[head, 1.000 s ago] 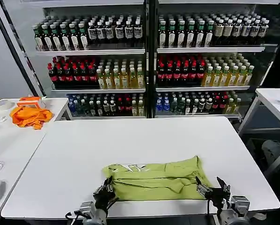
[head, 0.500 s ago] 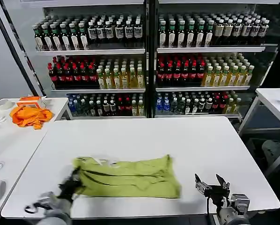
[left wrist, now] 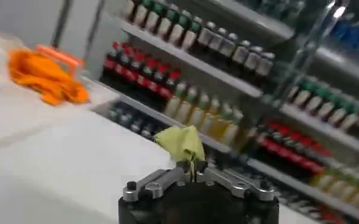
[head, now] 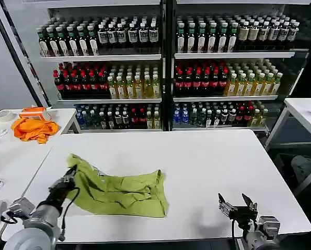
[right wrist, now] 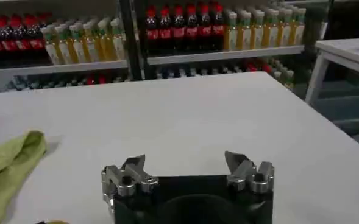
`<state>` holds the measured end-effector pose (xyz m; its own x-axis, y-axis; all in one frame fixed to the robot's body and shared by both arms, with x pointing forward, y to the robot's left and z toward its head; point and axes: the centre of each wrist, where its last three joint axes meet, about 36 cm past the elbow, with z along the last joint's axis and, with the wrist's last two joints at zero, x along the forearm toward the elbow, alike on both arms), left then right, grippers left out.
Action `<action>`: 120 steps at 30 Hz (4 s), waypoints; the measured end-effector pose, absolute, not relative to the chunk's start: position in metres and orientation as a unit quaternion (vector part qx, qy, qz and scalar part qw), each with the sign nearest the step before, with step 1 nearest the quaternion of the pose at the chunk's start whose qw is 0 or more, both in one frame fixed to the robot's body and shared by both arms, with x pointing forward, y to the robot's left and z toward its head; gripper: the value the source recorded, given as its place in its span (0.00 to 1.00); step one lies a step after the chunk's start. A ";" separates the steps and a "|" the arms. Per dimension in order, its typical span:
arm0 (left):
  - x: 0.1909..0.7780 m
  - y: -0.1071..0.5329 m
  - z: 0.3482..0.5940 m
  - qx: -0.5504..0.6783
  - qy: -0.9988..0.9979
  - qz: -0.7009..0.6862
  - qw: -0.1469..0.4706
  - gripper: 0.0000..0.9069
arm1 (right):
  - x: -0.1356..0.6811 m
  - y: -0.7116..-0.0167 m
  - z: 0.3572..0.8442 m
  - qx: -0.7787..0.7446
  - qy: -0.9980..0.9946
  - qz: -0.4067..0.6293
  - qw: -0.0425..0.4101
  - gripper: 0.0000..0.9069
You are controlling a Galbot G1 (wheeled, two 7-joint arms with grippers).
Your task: Fold and organize the clothes.
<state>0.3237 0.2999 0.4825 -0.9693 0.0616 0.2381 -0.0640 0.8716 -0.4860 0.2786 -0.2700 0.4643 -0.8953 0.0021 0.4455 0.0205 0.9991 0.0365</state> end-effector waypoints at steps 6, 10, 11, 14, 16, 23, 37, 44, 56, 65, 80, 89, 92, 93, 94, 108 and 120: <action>0.322 0.258 0.472 -0.046 -0.937 0.313 0.148 0.02 | 0.278 -0.270 0.466 -0.005 -0.974 -0.019 0.226 1.00; 0.322 0.229 0.463 -0.073 -0.923 0.341 0.165 0.02 | 0.278 -0.270 0.466 -0.003 -0.974 -0.018 0.225 1.00; 0.323 0.223 0.461 -0.078 -0.920 0.345 0.169 0.02 | 0.278 -0.270 0.466 -0.003 -0.974 -0.018 0.225 1.00; 0.325 0.203 0.454 -0.094 -0.912 0.355 0.181 0.02 | 0.279 -0.270 0.466 -0.001 -0.974 -0.018 0.224 1.00; 0.328 0.191 0.450 -0.104 -0.910 0.357 0.185 0.02 | 0.279 -0.270 0.466 -0.001 -0.975 -0.018 0.223 1.00; 0.341 0.159 0.434 -0.133 -0.916 0.325 0.195 1.00 | 0.279 -0.271 0.466 0.000 -0.975 -0.014 0.224 1.00; 0.343 0.136 0.423 -0.187 -0.937 0.233 0.180 1.00 | 0.284 -0.273 0.464 0.000 -0.975 -0.013 0.224 1.00; 0.339 0.170 0.422 -0.143 -0.953 0.199 0.176 1.00 | 0.288 -0.271 0.461 0.002 -0.975 -0.015 0.224 1.00; 0.340 0.234 0.402 -0.038 -0.962 0.174 0.205 1.00 | 0.294 -0.271 0.458 0.001 -0.974 -0.015 0.225 1.00; 0.343 0.236 0.385 -0.030 -0.952 0.192 0.236 1.00 | 0.293 -0.273 0.458 -0.003 -0.974 -0.013 0.225 1.00; 0.352 0.231 0.375 -0.055 -0.927 0.277 0.248 0.02 | 0.289 -0.274 0.463 -0.010 -0.975 -0.012 0.222 1.00; 0.355 0.241 0.371 -0.054 -0.901 0.353 0.248 0.02 | 0.286 -0.273 0.464 -0.011 -0.975 -0.013 0.223 1.00; 0.356 0.244 0.372 -0.055 -0.892 0.377 0.243 0.02 | 0.285 -0.273 0.465 -0.011 -0.975 -0.013 0.223 1.00; 0.357 0.244 0.373 -0.055 -0.889 0.384 0.242 0.02 | 0.285 -0.273 0.465 -0.011 -0.975 -0.013 0.222 1.00; 0.357 0.245 0.374 -0.055 -0.886 0.393 0.239 0.02 | 0.285 -0.272 0.465 -0.011 -0.975 -0.013 0.222 1.00; 0.357 0.293 0.403 -0.037 -0.867 0.455 0.198 0.02 | 0.285 -0.274 0.472 -0.008 -0.976 -0.015 0.216 1.00; 0.362 0.401 0.486 0.006 -0.945 0.299 0.133 0.02 | 0.292 -0.271 0.468 0.000 -0.977 -0.023 0.210 1.00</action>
<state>0.3622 0.4011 0.4856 -0.9644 0.0684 0.2556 -0.0913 0.8207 -0.5640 0.2924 -0.2706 0.4683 -0.9118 -0.0087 0.4105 0.0106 0.9989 0.0448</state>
